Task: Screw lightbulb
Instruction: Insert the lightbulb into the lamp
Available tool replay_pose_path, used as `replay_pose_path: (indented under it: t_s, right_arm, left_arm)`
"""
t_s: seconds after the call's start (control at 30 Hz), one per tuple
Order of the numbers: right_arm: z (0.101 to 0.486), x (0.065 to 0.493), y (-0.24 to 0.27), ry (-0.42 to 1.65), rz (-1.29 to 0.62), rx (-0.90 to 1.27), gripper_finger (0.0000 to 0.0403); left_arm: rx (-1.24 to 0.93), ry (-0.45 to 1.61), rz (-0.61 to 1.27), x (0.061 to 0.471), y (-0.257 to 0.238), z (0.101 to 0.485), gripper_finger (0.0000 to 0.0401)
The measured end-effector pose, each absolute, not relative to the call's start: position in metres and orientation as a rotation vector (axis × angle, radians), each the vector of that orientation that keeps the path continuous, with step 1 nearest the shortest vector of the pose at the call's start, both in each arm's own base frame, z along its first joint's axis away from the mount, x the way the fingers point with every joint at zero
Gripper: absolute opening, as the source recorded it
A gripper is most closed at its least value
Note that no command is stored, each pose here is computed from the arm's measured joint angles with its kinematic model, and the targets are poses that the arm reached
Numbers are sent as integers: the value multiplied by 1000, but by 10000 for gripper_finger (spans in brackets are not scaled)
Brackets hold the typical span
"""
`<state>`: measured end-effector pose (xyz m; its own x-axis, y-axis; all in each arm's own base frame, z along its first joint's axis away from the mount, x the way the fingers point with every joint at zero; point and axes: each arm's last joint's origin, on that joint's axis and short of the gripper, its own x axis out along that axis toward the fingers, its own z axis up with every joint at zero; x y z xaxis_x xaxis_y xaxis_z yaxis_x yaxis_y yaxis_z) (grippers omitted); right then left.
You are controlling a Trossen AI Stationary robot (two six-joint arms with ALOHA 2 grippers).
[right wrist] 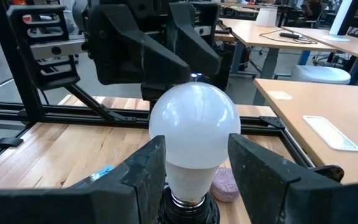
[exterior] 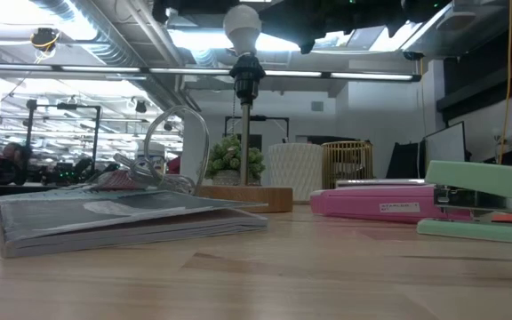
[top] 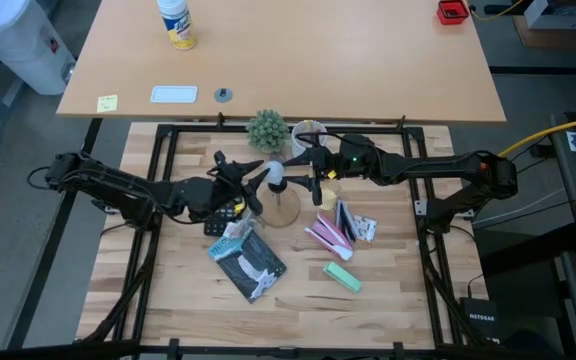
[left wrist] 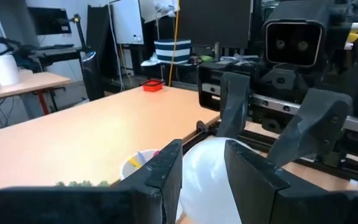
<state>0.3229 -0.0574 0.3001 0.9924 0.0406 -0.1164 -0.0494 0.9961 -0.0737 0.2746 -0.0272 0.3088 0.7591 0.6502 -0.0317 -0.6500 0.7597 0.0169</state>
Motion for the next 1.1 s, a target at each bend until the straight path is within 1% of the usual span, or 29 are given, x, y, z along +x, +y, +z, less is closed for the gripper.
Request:
replay_pose_path:
  t_s: [0.37, 0.6, 1.1]
  right_arm:
    - [301, 323, -57, 107, 43, -79, 182]
    - [302, 323, -58, 101, 4, -93, 182]
    - [309, 324, -59, 21, -9, -110, 182]
  left_arm:
    - [0, 40, 707, 274, -27, 308, 114]
    - [6, 41, 708, 274, -27, 308, 114]
    - [5, 41, 707, 275, -27, 308, 114]
